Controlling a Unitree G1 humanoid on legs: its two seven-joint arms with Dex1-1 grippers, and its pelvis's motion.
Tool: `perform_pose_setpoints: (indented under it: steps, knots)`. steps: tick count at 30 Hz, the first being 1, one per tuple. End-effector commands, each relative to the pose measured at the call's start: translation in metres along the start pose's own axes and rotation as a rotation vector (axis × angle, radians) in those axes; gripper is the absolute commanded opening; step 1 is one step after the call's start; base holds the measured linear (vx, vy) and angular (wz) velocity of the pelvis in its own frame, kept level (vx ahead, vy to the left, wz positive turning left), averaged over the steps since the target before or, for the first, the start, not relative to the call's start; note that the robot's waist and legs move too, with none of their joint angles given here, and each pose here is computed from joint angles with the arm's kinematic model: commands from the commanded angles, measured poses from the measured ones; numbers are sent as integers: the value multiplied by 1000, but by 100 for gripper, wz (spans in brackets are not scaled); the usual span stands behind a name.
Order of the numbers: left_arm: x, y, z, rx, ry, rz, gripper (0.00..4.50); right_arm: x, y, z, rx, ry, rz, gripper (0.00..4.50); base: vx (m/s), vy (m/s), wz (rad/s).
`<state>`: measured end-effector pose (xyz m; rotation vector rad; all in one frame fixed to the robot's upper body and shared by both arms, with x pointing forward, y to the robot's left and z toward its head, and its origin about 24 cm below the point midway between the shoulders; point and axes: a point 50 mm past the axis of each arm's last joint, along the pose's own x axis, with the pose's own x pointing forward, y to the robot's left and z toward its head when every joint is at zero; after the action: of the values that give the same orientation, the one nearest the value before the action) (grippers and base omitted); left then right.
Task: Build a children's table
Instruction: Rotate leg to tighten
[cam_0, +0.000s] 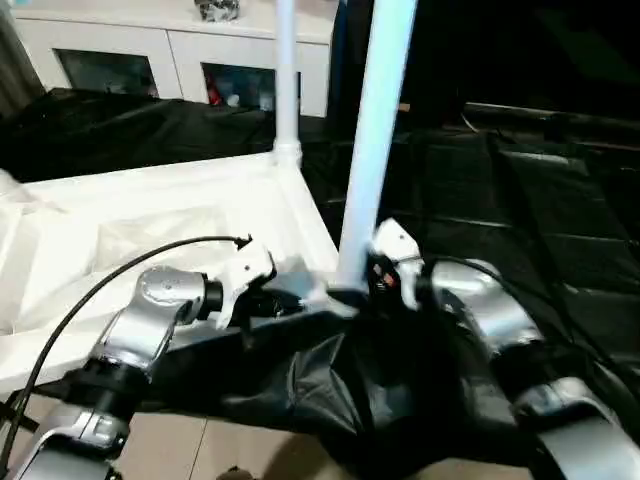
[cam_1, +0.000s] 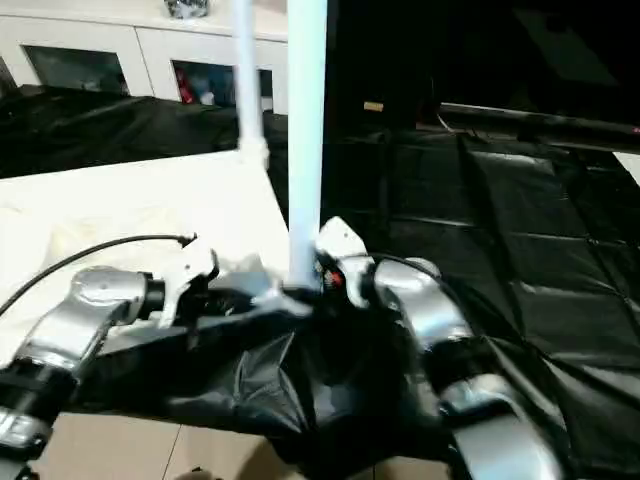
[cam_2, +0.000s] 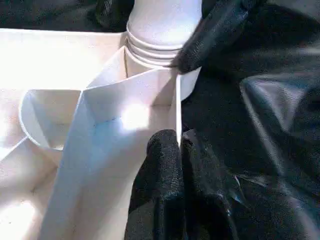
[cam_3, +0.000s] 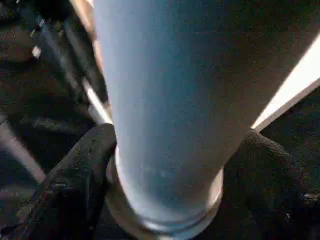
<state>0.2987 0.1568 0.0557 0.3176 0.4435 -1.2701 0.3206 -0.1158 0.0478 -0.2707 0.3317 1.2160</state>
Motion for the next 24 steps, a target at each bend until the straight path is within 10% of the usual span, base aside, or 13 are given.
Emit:
perform_pose_setpoints:
  steps: [1, 24]
  knots:
    - [2, -3, 18, 64, -78, -52, 0, -2, 3, 3, -14, -3, 44, 379, 0, 0, 0]
    - [4, -7, 14, 10, -108, -36, 0, 4, 12, 2, 23, -11, 81, 274, 0, 0, 0]
